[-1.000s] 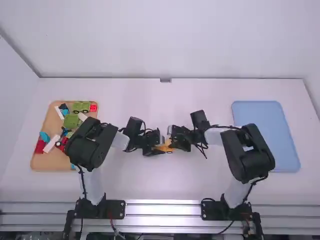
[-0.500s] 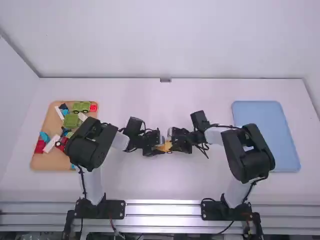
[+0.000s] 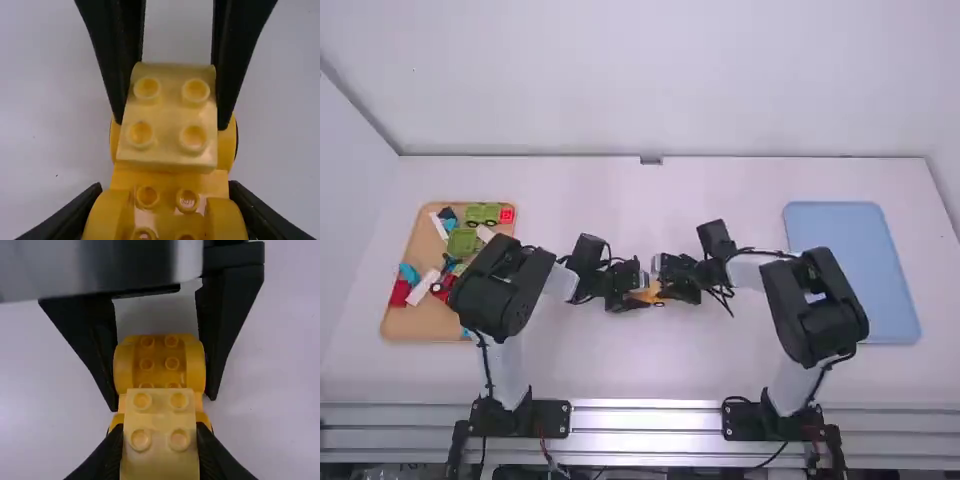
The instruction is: Assemble lego blocks to make yellow taxi
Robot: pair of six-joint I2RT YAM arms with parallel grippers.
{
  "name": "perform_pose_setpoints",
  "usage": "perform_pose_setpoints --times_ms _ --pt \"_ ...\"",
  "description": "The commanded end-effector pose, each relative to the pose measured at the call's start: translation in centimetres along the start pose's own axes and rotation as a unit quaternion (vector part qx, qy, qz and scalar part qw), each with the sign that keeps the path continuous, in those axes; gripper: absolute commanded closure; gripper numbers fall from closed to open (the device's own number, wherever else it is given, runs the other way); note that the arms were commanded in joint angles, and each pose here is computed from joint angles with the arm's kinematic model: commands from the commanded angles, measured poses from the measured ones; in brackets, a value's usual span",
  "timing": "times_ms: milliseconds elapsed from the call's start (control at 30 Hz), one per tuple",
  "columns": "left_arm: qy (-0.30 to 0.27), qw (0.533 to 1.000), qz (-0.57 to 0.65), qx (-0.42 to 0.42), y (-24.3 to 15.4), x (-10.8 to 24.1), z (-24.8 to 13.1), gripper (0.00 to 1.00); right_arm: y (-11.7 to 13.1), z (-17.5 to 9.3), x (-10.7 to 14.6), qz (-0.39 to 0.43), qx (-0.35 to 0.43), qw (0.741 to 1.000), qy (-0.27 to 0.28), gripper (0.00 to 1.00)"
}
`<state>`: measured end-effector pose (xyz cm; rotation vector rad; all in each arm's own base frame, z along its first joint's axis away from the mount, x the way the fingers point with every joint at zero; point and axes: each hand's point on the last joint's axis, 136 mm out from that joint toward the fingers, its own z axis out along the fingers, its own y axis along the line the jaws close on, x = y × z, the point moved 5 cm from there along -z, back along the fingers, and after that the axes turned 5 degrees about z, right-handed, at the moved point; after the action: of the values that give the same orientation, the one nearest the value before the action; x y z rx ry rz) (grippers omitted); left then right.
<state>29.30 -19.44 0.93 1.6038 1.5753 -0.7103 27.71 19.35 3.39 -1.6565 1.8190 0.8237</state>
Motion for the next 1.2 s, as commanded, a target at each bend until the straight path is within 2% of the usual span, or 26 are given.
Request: perform_pose_setpoints --times_ms 0,700,1167 --pt "0.016 0.999 -0.022 0.021 -1.69 1.29 0.37 0.58 -0.4 0.41 1.87 0.022 0.019 0.998 0.052 1.0" --pt "0.019 0.999 -0.022 0.018 -1.59 1.38 0.33 0.58 -0.38 0.34 2.32 0.027 0.022 0.997 0.067 1.0" --pt "0.019 0.999 -0.023 0.019 -1.62 1.39 0.35 0.56 -0.38 0.33 2.32 0.028 0.022 0.997 0.067 0.67"
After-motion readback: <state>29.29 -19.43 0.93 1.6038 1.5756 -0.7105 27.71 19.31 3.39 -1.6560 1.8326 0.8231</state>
